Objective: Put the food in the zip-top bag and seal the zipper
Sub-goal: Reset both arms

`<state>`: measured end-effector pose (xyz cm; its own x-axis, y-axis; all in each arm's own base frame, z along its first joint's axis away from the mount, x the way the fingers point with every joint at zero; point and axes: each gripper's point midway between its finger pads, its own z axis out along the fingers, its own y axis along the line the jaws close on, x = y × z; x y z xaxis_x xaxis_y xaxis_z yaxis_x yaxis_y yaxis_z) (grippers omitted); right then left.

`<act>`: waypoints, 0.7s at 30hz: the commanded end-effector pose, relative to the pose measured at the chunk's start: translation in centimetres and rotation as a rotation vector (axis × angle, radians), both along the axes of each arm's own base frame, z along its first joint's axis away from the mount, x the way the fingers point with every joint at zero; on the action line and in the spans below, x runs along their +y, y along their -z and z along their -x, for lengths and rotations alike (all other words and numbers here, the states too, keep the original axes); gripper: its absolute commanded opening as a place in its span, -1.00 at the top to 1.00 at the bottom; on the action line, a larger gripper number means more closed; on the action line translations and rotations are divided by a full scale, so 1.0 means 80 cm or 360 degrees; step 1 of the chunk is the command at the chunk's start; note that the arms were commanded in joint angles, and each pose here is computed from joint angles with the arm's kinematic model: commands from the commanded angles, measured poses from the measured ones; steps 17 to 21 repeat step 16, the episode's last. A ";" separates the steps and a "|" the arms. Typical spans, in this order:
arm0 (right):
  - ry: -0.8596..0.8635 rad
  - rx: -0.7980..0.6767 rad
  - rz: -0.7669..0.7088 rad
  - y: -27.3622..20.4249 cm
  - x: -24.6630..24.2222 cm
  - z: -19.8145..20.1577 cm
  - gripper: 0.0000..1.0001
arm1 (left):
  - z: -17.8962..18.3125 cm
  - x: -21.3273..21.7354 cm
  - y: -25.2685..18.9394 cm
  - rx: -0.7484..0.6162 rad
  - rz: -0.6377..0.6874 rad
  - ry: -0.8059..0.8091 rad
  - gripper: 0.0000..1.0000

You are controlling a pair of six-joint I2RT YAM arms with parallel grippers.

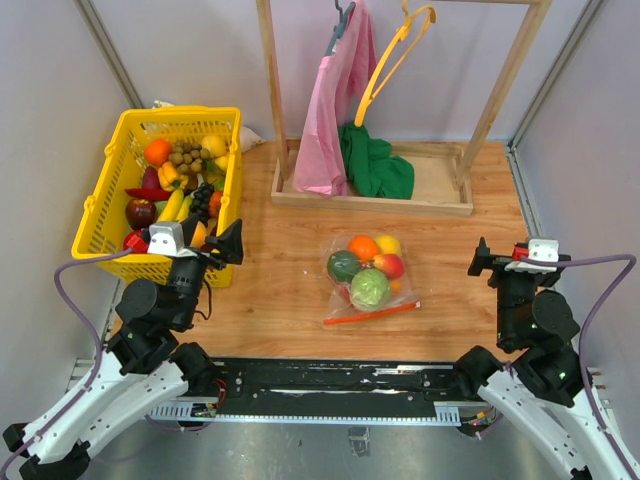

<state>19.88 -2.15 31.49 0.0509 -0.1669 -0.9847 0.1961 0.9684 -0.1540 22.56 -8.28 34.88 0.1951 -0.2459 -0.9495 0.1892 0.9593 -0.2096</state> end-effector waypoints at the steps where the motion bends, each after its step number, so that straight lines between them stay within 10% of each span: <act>1: 0.0095 -0.0021 -0.0027 0.003 -0.015 0.005 -0.97 | 0.002 0.012 -0.018 -0.0073 0.0042 -0.0063 -0.99; 21: -0.0006 -0.0017 0.0010 0.002 -0.001 0.000 -0.97 | 0.000 0.003 -0.013 -0.0052 0.0024 -0.0022 -0.99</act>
